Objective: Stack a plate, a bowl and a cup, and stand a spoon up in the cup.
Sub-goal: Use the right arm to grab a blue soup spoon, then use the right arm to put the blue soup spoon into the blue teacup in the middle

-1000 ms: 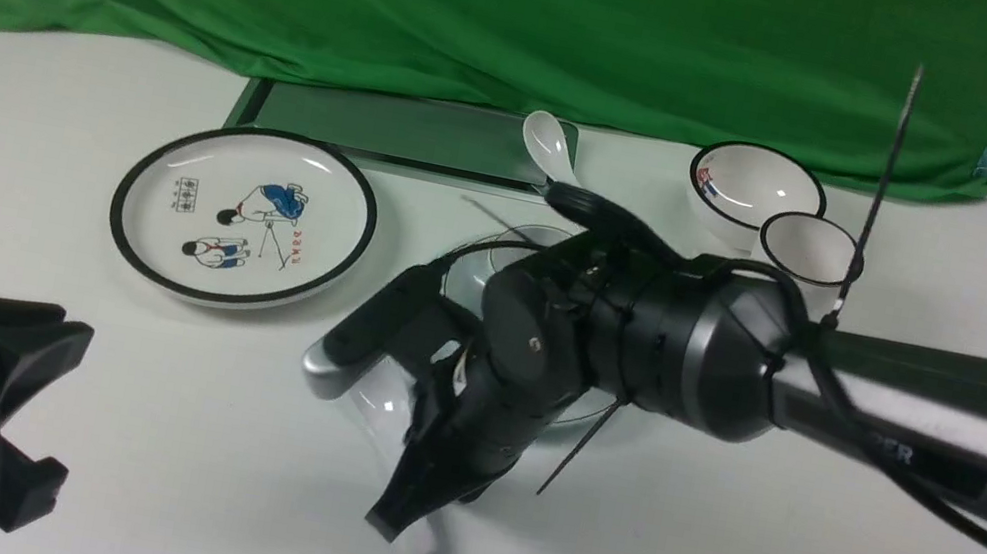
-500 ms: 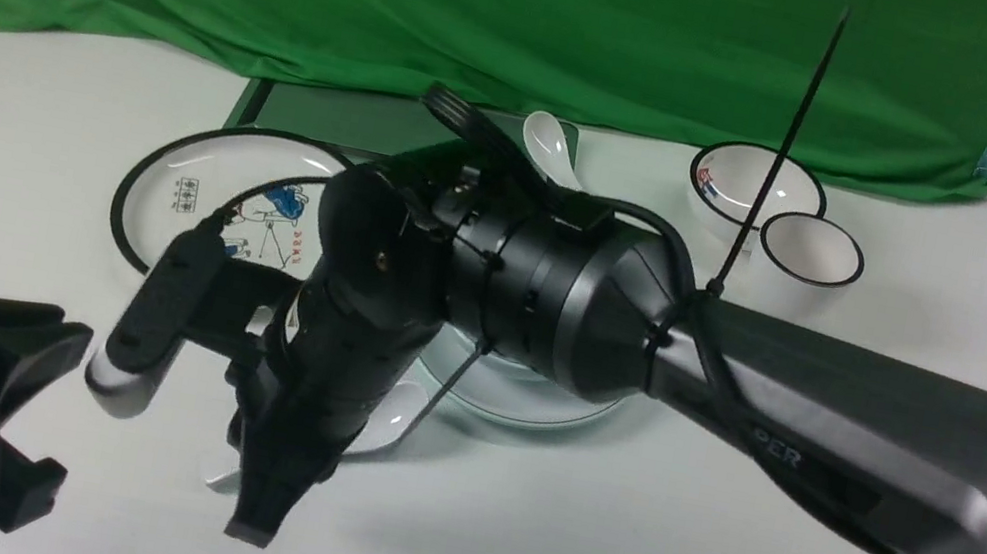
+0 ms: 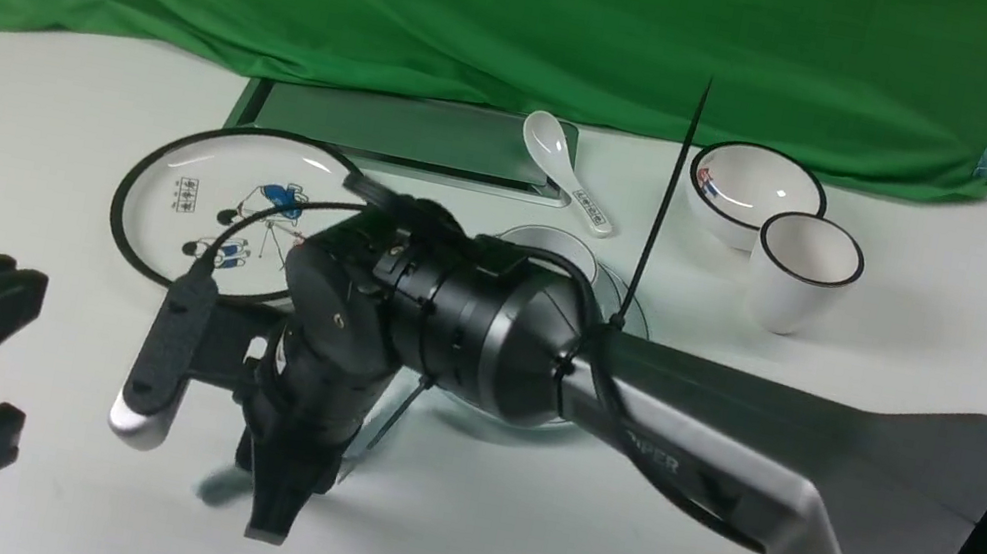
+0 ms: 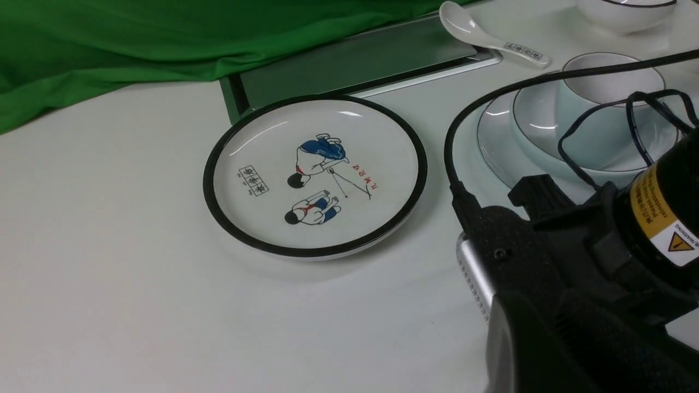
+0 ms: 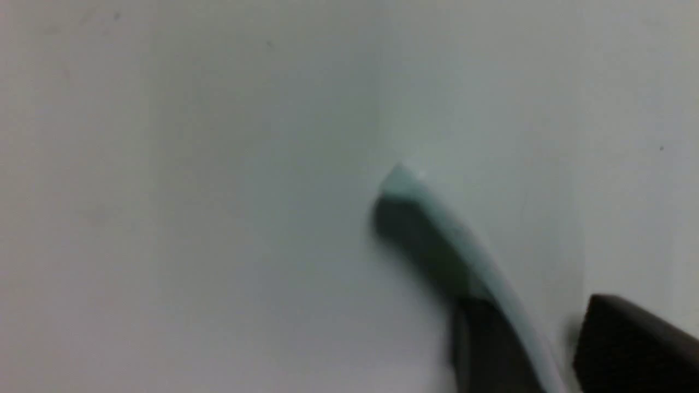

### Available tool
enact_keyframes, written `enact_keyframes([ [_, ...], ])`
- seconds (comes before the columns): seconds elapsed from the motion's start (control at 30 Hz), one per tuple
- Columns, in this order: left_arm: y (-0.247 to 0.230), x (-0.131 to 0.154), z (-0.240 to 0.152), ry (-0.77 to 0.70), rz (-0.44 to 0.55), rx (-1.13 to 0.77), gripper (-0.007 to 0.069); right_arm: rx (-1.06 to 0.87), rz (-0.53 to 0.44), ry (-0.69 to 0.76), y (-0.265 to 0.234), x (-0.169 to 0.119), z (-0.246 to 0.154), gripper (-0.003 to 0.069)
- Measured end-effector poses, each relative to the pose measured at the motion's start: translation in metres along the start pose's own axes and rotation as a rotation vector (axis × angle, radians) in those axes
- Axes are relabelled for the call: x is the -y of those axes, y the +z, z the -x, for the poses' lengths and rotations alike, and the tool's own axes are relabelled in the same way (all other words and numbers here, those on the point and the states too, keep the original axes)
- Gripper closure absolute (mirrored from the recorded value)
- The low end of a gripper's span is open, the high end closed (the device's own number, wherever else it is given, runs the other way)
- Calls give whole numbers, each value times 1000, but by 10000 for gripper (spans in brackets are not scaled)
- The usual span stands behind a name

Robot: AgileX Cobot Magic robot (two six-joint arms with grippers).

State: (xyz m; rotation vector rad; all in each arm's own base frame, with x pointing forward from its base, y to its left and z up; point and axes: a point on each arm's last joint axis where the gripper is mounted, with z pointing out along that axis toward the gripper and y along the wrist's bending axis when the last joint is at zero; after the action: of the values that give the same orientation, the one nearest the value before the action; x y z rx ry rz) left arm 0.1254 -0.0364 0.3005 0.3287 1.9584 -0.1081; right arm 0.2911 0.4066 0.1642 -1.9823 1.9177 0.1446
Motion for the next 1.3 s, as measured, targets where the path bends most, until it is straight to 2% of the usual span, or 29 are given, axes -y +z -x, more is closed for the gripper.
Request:
enact_keyframes([
  [0.07,0,0,0,0,0,0,579,28,-4,24,0,2,2,565],
  [0.1,0,0,0,0,0,-1,579,44,0,41,-1,2,3,587],
  [0.37,-2,-2,-1,28,16,-9,573,179,61,241,-38,13,19,586],
  [0.47,-6,-2,-1,27,19,9,571,371,43,416,-97,53,7,586],
  [0.53,-7,-2,0,29,20,14,571,414,24,462,-111,67,-1,586],
  [0.57,-8,-2,0,28,21,19,571,456,-12,520,-126,87,-16,586],
  [0.67,-9,-2,0,28,20,26,571,474,-75,605,-133,120,-50,586],
  [0.77,-9,-2,1,29,19,34,571,465,-93,641,-126,132,-65,586],
  [1.17,-9,-3,1,39,24,35,570,407,-117,732,-88,136,-97,586],
  [1.27,-9,-3,1,39,24,35,568,396,-120,737,-83,135,-100,574],
  [1.3,-9,-3,1,40,25,35,568,390,-127,730,-83,134,-101,544],
])
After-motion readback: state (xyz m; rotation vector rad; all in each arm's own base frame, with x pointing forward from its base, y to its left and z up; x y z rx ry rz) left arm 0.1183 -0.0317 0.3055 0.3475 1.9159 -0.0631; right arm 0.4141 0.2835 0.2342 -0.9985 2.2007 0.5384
